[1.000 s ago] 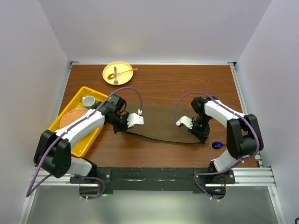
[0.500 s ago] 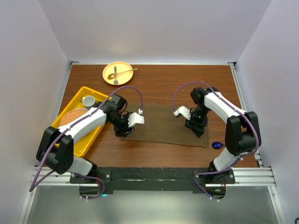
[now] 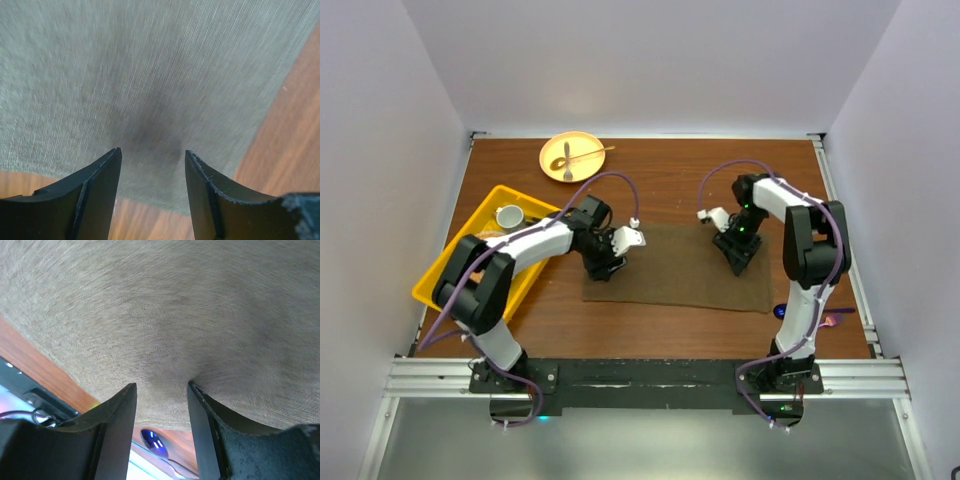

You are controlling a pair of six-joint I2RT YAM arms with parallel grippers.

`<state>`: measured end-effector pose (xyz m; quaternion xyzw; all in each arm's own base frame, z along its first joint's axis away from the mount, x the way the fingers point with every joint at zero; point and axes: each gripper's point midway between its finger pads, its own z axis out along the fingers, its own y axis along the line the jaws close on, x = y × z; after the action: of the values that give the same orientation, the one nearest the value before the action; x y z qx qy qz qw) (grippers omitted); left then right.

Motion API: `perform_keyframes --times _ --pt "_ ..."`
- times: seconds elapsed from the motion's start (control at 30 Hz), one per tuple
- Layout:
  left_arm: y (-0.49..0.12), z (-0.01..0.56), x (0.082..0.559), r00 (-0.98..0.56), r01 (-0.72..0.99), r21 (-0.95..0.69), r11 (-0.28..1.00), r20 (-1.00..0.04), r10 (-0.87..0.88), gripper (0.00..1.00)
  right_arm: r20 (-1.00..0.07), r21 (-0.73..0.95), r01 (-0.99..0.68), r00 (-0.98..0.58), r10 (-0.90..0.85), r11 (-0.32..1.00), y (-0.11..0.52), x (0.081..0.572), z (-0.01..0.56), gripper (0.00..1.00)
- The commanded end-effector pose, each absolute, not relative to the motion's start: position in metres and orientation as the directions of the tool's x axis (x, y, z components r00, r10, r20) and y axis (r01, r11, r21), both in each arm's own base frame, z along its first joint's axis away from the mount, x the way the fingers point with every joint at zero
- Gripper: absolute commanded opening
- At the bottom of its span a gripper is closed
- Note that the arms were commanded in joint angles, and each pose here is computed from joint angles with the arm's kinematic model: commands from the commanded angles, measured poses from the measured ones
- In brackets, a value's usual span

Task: Fold the napkin into a case and place the utensils inside
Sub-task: Smooth out the rectangle-folded napkin at the center of the board.

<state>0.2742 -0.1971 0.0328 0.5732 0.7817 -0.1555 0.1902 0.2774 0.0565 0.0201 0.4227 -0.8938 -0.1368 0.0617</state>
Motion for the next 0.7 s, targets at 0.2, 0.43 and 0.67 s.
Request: perform_keyframes --times 0.2,0.43,0.67 --pt "-0.257 0.014 0.311 -0.309 0.941 -0.034 0.337 -0.496 0.812 0.54 -0.026 0.137 -0.733 -0.675 -0.737 0.666 -0.002 0.346 0.013 0.50" --pt "-0.282 0.155 0.365 -0.312 0.895 -0.041 0.445 -0.769 0.557 0.90 -0.422 0.101 -0.691 -0.681 -0.598 0.716 0.026 0.396 0.160 0.76" --pt "-0.280 0.300 0.396 -0.136 0.787 0.064 0.614 -0.952 0.274 1.00 -0.827 0.191 -0.524 -0.541 -0.151 0.830 0.073 0.451 0.300 0.98"
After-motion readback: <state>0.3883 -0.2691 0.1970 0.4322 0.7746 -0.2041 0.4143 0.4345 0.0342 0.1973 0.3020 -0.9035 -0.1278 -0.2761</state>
